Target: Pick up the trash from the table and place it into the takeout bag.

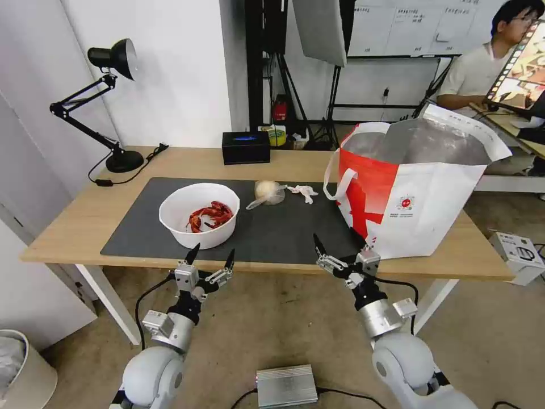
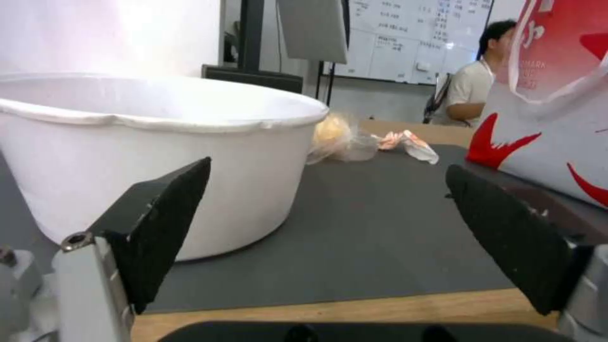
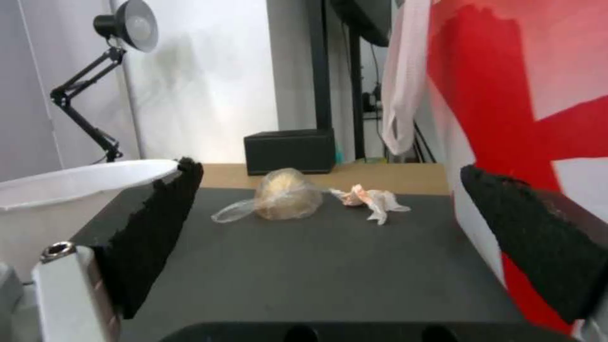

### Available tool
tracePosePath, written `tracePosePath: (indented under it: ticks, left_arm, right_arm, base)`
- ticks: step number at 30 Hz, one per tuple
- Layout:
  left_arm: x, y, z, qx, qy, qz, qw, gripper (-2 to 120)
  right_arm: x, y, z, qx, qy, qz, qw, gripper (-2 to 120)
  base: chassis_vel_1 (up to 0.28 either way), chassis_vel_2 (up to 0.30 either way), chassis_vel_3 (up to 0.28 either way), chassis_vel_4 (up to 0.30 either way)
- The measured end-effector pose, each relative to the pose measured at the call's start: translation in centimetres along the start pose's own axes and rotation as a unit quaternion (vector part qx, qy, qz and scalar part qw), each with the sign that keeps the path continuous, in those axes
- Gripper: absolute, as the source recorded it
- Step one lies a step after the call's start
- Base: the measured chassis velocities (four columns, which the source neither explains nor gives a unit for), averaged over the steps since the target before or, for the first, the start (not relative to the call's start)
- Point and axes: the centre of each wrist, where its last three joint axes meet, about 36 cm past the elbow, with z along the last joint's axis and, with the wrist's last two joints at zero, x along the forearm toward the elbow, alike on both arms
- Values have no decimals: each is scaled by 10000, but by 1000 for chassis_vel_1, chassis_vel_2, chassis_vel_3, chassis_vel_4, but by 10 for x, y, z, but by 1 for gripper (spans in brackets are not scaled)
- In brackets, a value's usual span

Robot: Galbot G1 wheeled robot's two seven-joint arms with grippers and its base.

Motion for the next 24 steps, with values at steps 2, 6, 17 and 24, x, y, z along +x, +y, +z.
tracePosePath:
  ticks: [2, 6, 17, 24]
  left_arm:
    - [0, 0, -1, -10, -4, 0, 10000, 100]
    - [1, 1, -1, -18, 0, -14, 10000, 100]
    - [3, 6, -2, -57, -19, -86, 9999, 100]
    - [4, 7, -1, -27, -14, -96, 9999, 100]
  right_arm:
    - [5, 2, 1, -27, -10, 36, 10000, 100]
    - [10, 4, 2, -40, -45, 96, 9999, 100]
    - [24, 13, 7, -45, -106, 216, 9997, 100]
    - [22, 14, 10, -44, -109, 244, 9996, 100]
  base:
    - [0, 0, 0, 0]
    - [0, 0, 0, 0]
    - [0, 0, 0, 0]
    - [0, 0, 0, 0]
